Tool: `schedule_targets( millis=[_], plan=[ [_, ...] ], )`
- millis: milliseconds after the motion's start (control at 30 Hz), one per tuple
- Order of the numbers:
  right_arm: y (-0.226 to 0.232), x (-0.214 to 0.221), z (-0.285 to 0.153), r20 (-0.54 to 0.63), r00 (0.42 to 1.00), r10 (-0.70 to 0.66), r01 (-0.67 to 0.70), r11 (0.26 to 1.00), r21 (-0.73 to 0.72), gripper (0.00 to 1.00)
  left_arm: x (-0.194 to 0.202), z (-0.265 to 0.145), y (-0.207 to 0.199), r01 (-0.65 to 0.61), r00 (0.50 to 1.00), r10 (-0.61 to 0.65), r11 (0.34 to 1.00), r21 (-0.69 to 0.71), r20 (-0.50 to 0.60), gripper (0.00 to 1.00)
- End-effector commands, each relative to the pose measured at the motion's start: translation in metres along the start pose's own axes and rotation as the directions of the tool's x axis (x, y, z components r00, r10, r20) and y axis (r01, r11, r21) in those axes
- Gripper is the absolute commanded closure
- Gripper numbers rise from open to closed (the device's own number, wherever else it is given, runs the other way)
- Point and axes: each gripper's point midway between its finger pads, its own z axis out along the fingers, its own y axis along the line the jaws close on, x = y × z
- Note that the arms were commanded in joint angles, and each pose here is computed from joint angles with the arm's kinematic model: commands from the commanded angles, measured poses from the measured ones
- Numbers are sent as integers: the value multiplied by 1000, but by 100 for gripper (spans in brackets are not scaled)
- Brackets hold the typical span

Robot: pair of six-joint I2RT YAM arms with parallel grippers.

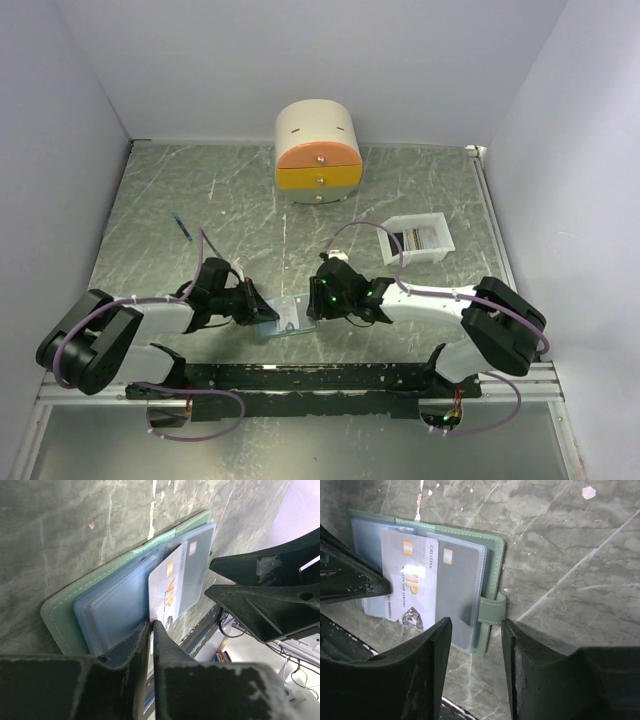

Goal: Put the credit cards into the card holder
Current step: Insert the credit card into the card holder.

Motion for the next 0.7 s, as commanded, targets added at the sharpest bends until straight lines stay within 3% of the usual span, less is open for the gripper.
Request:
schedule_targets(
  millis=[0, 67, 200, 500, 667],
  plan=[
    [3, -4, 3, 10, 1000, -18, 18, 1000, 3, 56, 3, 4, 8, -19, 1000, 19, 998, -66, -7, 76],
    [2, -6, 3, 17, 1000, -18, 18, 1000, 5, 58, 2, 3, 7, -23, 1000, 23, 997, -79, -5, 67],
    [2, -12, 0, 32, 999, -32, 32, 999, 13, 59, -6, -3, 1, -36, 999, 39, 994, -107, 26, 58],
    [3, -23, -5, 59, 997, -51, 50, 999, 21, 60, -29, -20, -1, -68, 989, 96, 970, -235, 111, 55],
    [3, -22, -5, 64, 997, -46, 46, 999, 15, 60, -26, -19, -17, -89, 989, 106, 984, -151, 107, 53]
  ],
)
